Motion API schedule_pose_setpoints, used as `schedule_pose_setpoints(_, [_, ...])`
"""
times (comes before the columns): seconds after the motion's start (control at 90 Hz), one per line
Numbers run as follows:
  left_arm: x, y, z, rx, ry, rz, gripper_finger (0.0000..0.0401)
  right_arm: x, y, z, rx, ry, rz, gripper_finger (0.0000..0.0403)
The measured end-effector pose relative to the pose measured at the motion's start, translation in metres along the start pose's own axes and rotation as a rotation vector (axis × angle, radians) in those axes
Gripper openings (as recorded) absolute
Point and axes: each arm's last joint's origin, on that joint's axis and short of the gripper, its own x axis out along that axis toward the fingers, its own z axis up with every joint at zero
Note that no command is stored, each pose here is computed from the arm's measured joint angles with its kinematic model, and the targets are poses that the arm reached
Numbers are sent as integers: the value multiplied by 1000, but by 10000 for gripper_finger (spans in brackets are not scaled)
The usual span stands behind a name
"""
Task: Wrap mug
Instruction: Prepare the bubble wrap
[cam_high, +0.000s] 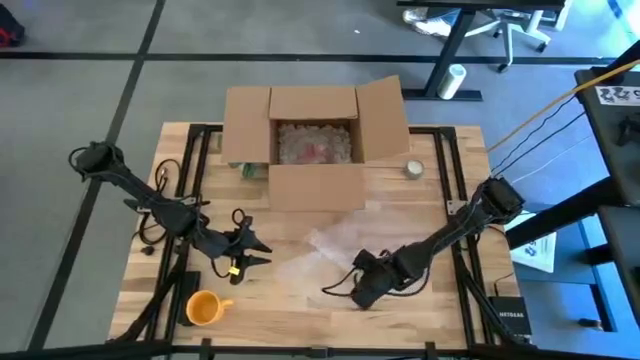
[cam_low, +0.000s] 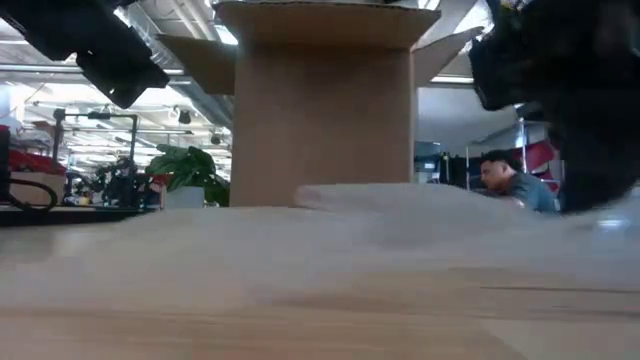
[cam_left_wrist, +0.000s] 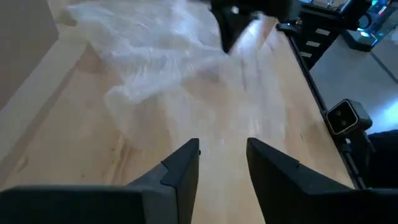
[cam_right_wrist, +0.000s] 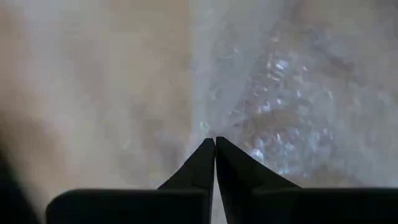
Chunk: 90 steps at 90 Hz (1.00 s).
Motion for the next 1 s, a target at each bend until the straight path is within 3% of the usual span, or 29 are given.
schedule_pose_setpoints(0.067, [0,0,0,-7,-1,-1,117,1,8,7,-35,-47,105,0])
schedule_pose_setpoints(0.133, [0,0,0,-19,-1,0,117,0,10,12,-65,-74,137,0])
schedule_pose_setpoints(0.344, [0,1,-2,-21,14,13,117,0,4,18,-96,-129,72,0])
schedule_pose_setpoints(0.589, [2,16,-14,-22,111,187,117,-2,0,20,-126,-231,-17,0])
schedule_pose_setpoints(0.744, [14,23,-24,5,102,209,117,-2,-7,19,-90,-223,-82,0])
schedule_pose_setpoints(1.0, [29,38,-48,20,88,314,117,-2,-6,18,-84,-196,-66,0])
